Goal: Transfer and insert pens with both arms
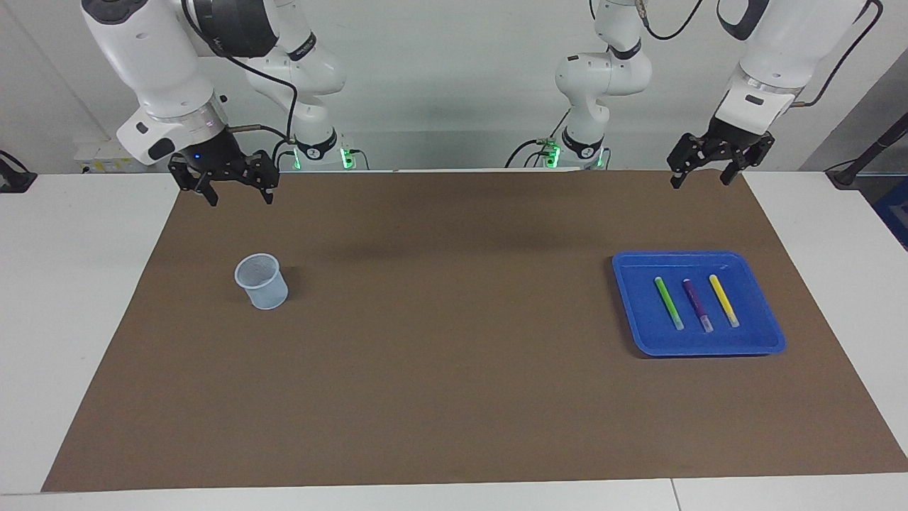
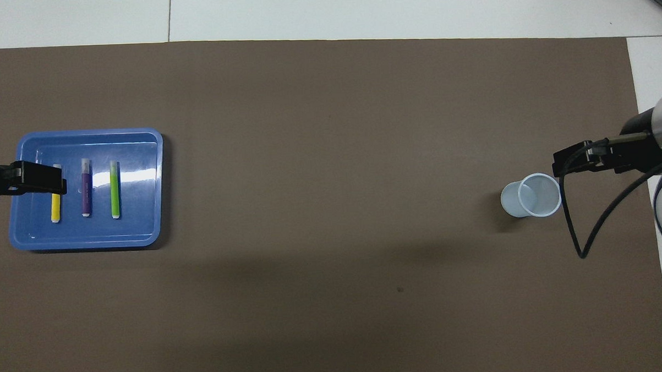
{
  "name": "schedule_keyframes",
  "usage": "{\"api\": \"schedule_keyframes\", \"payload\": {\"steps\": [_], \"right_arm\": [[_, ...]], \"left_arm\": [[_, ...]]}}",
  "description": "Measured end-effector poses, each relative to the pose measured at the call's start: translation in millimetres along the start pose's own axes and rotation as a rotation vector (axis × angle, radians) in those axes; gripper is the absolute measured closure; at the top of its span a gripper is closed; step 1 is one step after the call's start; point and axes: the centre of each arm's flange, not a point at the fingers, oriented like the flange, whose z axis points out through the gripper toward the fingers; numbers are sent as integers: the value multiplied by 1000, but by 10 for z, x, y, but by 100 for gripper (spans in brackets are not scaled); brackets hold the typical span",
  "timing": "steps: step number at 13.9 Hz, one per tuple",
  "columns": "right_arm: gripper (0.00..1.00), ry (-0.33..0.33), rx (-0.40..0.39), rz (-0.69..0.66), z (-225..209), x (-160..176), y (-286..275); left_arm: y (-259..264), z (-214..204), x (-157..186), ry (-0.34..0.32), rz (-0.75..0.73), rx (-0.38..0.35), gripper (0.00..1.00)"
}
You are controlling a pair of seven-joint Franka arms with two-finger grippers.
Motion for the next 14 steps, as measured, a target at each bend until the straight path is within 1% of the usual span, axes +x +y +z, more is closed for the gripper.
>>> {"api": "schedule_keyframes", "payload": {"steps": [5,14], "right_arm": [[0,0,0,0,0,0,0],[0,0,0,0,0,0,0]], "left_arm": [[-23,-7,2,0,-8,-15,0],[-98,-9,6,0,-22,-17,0]]}}
